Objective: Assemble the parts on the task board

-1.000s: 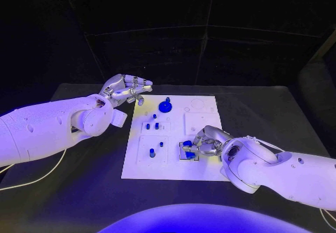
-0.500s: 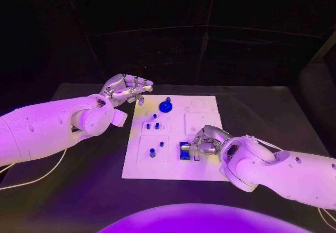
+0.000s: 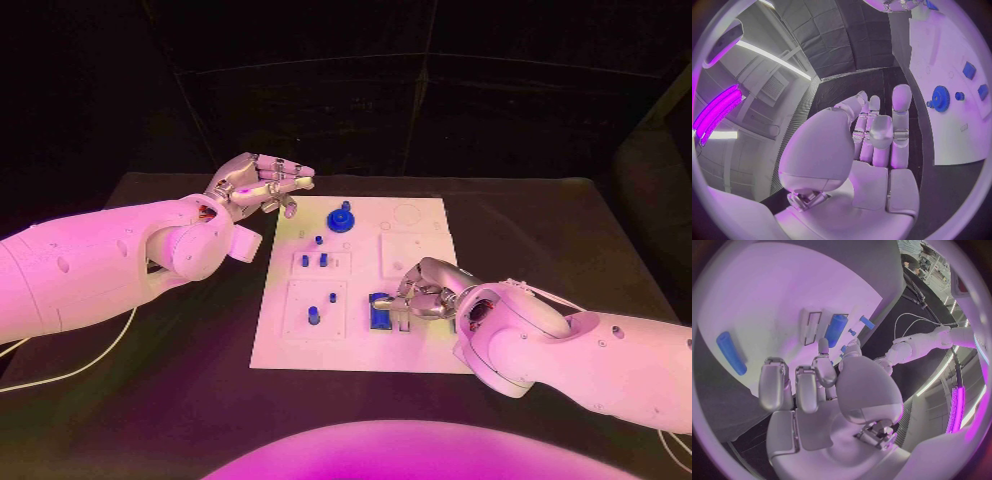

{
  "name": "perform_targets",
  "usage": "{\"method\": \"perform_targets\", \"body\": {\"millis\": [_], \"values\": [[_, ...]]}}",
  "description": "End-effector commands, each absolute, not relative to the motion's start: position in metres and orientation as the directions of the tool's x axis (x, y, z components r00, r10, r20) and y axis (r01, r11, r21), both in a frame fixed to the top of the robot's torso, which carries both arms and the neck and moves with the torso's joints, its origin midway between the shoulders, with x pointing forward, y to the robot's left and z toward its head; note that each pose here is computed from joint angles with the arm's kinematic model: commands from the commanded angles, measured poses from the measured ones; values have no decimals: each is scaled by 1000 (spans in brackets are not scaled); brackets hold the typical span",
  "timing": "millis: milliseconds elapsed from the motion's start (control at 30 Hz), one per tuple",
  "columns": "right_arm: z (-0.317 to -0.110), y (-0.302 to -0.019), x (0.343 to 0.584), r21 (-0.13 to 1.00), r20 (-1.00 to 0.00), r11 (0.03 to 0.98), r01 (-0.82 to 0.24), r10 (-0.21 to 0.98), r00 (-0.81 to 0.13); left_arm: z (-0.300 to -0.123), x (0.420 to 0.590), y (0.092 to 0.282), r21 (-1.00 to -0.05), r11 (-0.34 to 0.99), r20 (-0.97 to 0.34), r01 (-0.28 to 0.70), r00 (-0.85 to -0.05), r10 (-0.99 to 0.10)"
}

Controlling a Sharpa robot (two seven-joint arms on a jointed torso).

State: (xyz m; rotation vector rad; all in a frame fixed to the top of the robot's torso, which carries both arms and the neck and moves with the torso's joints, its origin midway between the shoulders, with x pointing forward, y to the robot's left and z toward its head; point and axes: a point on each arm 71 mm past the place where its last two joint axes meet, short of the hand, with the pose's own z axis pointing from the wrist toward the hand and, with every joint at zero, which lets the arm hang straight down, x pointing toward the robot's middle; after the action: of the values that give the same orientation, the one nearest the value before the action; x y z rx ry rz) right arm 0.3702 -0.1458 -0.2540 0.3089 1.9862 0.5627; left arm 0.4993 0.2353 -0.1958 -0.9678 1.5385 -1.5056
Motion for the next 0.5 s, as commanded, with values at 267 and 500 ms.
{"method": "perform_targets", "body": {"millis": [267, 500], "values": [[-236, -187, 364, 553, -782, 831, -65, 491, -384, -194, 498, 237, -1000, 9, -6, -5, -427, -904], [-231, -230, 359, 493, -816, 870, -16, 456, -355, -194, 497, 234, -1000, 7, -4, -5, -431, -902]]}}
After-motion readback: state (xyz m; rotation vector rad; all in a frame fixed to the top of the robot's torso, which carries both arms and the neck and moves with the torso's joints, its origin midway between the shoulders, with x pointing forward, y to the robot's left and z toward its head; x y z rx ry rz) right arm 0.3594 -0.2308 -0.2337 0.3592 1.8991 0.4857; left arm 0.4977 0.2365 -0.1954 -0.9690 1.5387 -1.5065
